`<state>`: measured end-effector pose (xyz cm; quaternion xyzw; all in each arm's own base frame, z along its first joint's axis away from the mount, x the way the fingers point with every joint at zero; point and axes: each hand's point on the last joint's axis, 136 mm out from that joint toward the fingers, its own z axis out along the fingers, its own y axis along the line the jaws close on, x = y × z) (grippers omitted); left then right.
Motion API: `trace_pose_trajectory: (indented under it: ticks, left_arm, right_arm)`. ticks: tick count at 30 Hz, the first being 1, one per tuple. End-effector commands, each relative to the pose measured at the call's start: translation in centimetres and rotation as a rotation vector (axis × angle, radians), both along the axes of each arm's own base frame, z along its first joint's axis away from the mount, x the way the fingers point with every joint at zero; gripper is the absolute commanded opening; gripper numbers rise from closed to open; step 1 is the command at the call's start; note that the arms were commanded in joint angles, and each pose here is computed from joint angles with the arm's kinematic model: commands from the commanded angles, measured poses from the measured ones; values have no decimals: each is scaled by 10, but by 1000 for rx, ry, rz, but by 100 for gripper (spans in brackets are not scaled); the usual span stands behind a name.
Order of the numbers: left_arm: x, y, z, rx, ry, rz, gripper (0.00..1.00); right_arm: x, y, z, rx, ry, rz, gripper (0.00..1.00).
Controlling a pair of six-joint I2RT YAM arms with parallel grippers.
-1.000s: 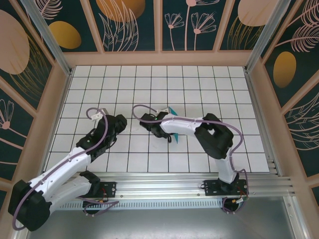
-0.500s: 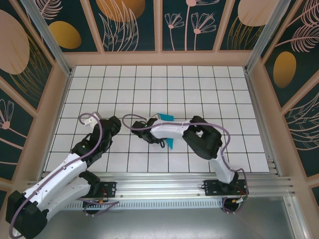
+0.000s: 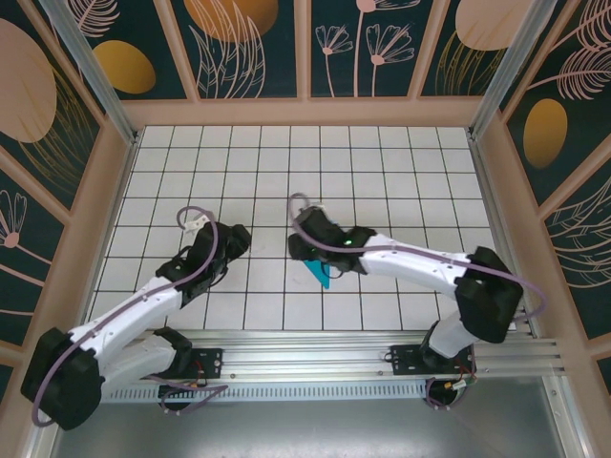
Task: Fold a paper plane with a square sheet of paper (pick it up from the middle)
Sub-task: Turn over the paper at the center of the table.
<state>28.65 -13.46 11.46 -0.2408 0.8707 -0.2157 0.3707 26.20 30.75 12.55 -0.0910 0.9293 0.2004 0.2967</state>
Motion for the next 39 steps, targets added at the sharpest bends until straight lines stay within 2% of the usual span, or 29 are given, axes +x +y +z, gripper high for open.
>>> trace_pose_trajectory:
  ticks: [1,3,6,11,17,28,39]
  left_arm:
    - [12,-44,14,-101,-27,-181,66]
    - [12,-63,6,-139,7,-256,66]
    - [12,-86,-6,-210,57,-336,64]
    - [14,-108,-27,-282,140,-379,62]
    - [15,-110,-43,-300,190,-356,62]
    - [16,-125,-59,-326,255,-402,61]
    - [21,-135,-60,-335,266,-438,62]
  right_arm:
    - [3,-5,3,297,81,19,42]
    - [5,-20,7,407,82,11,35]
    - [6,-38,2,491,127,10,29]
    - [-1,-42,-5,530,184,55,19]
    - [-12,-32,-12,539,238,124,10]
    - [3,-17,-45,489,311,111,10]
    - [3,-41,-88,424,370,40,11]
